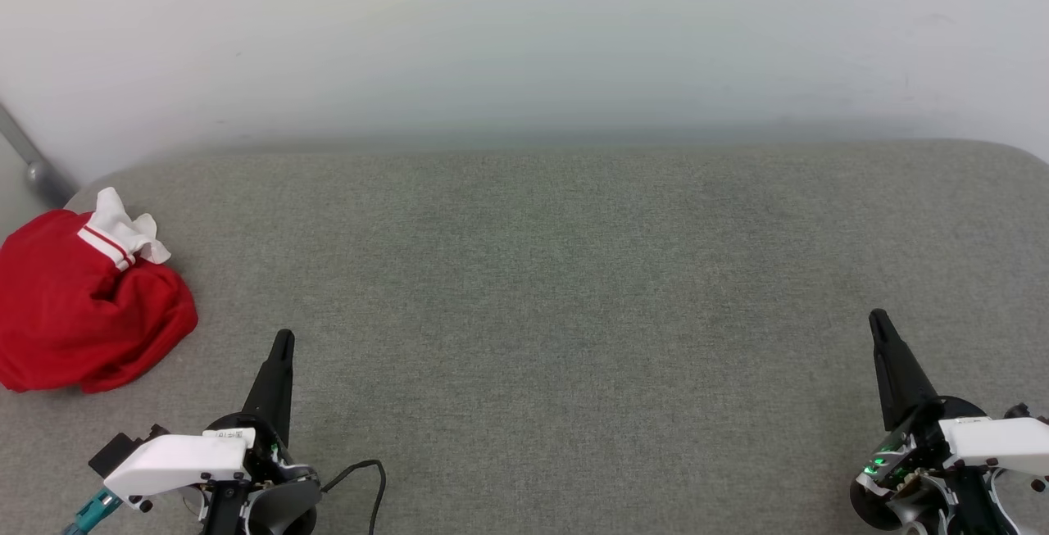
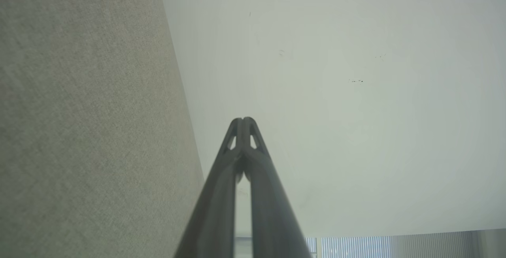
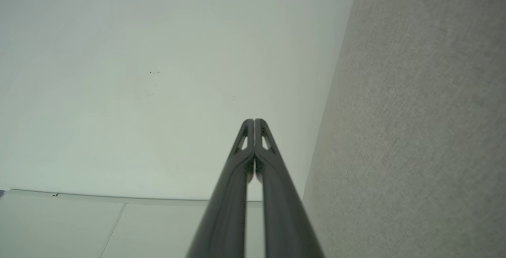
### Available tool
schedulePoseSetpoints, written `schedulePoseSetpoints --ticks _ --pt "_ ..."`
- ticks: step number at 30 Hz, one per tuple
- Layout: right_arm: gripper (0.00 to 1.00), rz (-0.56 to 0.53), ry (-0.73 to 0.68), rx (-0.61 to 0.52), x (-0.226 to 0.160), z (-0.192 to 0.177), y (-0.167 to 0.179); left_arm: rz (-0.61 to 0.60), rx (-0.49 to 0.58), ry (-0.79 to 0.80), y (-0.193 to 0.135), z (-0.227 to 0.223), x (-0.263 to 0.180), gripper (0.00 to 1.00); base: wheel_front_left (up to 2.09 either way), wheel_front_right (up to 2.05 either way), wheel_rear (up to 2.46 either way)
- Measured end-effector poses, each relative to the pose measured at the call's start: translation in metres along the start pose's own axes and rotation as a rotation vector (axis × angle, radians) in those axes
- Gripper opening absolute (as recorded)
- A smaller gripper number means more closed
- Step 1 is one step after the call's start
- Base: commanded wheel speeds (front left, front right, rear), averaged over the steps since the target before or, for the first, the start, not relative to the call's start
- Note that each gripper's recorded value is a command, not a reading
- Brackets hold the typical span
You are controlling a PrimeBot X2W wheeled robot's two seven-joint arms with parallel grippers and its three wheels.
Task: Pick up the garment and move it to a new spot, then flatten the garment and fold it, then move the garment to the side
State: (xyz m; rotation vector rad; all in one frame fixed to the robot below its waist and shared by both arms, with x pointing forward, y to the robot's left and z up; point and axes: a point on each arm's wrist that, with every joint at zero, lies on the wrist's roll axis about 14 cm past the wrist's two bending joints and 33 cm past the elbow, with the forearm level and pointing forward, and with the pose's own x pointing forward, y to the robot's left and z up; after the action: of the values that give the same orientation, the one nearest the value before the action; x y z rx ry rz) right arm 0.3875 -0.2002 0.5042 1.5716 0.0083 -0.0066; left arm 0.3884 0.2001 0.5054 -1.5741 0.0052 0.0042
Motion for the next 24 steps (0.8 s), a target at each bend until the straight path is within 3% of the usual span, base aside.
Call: schedulePoseSetpoints --ticks 24 --pt "0.00 0.000 0.000 0.000 0.0000 0.0000 0.0000 0.000 0.000 0.000 0.0000 0.0000 0.0000 0.00 0.00 0.00 0.00"
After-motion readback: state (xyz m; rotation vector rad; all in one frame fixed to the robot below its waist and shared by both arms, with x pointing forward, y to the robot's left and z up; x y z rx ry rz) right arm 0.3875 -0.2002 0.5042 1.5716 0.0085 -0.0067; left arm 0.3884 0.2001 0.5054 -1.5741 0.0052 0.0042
